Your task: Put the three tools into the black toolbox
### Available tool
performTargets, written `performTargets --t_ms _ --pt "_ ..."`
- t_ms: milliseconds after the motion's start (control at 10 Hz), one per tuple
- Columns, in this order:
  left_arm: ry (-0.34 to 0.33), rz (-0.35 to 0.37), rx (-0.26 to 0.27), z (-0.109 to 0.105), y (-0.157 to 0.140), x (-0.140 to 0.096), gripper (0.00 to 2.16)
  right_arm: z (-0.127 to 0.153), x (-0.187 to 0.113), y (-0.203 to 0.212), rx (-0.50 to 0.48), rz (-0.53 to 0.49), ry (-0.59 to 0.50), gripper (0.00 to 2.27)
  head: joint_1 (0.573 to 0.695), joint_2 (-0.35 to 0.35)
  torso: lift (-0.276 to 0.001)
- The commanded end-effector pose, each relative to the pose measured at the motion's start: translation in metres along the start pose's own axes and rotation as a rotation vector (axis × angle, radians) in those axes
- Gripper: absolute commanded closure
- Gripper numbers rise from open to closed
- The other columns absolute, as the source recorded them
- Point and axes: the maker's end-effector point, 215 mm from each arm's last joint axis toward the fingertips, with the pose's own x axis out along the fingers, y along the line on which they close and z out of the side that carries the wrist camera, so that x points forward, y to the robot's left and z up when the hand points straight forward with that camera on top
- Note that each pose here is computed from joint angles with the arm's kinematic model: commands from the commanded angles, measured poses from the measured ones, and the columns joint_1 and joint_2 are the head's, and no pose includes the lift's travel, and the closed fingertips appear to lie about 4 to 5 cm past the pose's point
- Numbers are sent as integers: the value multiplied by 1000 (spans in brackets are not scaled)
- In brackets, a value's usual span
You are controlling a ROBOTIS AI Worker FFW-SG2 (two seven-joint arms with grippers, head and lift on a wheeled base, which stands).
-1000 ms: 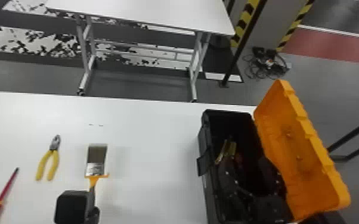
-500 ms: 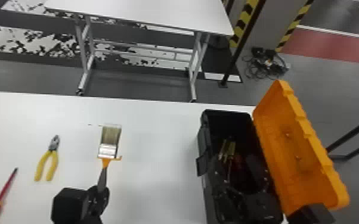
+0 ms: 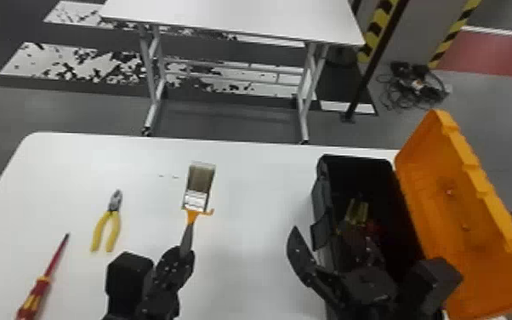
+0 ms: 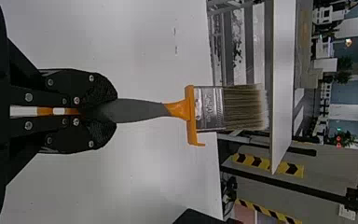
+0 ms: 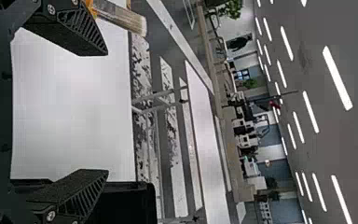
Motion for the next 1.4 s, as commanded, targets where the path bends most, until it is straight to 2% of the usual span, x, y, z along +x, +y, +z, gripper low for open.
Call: performTargets --t_ms 0,500,1000,1300 --pt "3 -25 15 -2 -9 -1 2061 -2 6 8 -4 26 43 103 695 -102 -51" --pt "6 -115 74 -7 -63 -7 2061 -33 19 49 1 179 267 103 695 -95 -51" --pt "-4 -178 97 -4 -105 -16 2061 -27 30 86 12 264 272 103 695 -103 -51" --pt "-6 -193 106 -4 -114 -19 2061 -26 39 91 19 281 279 103 695 -112 -51"
